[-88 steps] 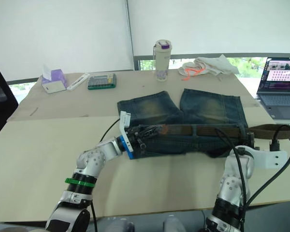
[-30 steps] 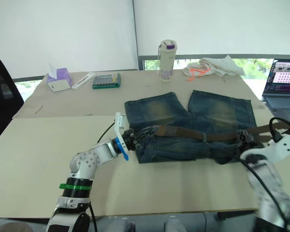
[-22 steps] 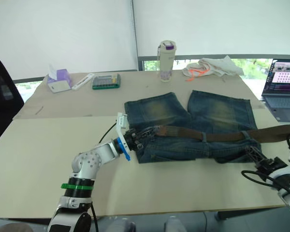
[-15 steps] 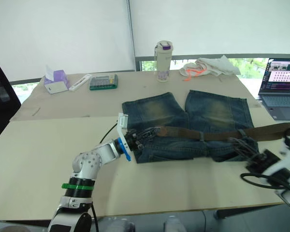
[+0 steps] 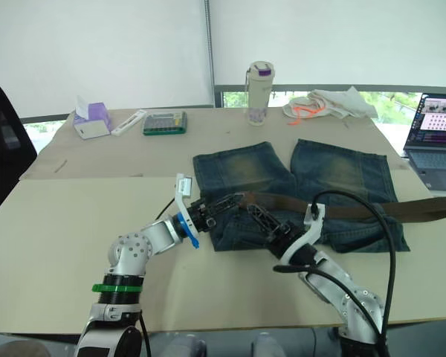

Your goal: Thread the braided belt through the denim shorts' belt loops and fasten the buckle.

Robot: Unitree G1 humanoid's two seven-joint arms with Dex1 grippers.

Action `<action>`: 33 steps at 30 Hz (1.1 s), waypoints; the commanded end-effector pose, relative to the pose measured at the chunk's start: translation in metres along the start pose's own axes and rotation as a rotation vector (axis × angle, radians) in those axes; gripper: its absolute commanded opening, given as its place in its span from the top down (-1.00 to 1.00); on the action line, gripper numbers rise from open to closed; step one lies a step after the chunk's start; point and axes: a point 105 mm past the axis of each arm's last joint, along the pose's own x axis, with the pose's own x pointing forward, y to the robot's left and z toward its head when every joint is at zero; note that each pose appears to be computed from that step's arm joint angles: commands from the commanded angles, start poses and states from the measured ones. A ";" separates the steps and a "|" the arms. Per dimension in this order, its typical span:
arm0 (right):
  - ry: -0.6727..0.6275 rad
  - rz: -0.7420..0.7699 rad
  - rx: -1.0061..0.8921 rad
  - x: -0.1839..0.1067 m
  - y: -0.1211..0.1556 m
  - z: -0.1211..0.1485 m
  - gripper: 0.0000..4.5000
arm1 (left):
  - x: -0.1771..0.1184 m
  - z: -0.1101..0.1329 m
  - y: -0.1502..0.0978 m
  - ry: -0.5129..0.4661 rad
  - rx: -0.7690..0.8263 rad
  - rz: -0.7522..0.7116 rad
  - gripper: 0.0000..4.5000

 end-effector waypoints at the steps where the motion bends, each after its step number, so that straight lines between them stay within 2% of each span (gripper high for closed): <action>1: -0.099 0.056 0.049 -0.001 0.008 0.019 -0.70 | -0.002 0.008 -0.009 -0.025 0.017 -0.026 1.00; 4: -0.138 0.084 0.055 0.003 0.011 0.028 -0.70 | -0.004 0.009 -0.009 -0.026 0.012 -0.020 1.00; 5: -0.147 0.090 0.060 0.003 0.012 0.030 -0.59 | -0.004 0.008 -0.008 -0.025 0.013 -0.016 1.00; 11: -0.133 0.120 0.042 0.004 0.017 0.030 0.24 | -0.007 0.009 -0.004 -0.026 0.015 0.013 1.00; 15: -0.117 0.123 0.032 0.005 0.018 0.027 0.91 | -0.008 0.007 -0.002 -0.019 0.019 0.027 1.00; 16: -0.118 0.121 0.031 0.005 0.018 0.027 0.99 | -0.008 0.008 -0.002 -0.022 0.020 0.028 1.00; 20: -0.111 0.115 0.021 0.004 0.016 0.026 0.99 | -0.010 0.013 0.001 -0.046 0.031 0.041 1.00; 22: -0.095 0.112 0.001 0.006 0.017 0.024 1.00 | -0.012 0.020 0.007 -0.073 0.055 0.074 0.67; 25: -0.111 0.062 -0.031 0.010 0.015 0.025 1.00 | -0.014 0.023 0.013 -0.049 0.149 0.121 0.26; 28: -0.122 -0.031 -0.060 0.011 0.006 0.027 1.00 | -0.020 0.031 0.025 -0.024 0.335 0.212 -0.21; 31: -0.148 -0.120 -0.077 0.005 -0.002 0.033 1.00 | -0.033 0.058 0.034 -0.029 0.675 0.317 -0.65; 33: -0.155 -0.151 -0.080 0.002 -0.004 0.034 1.00 | -0.039 0.070 0.036 -0.027 0.814 0.341 -0.96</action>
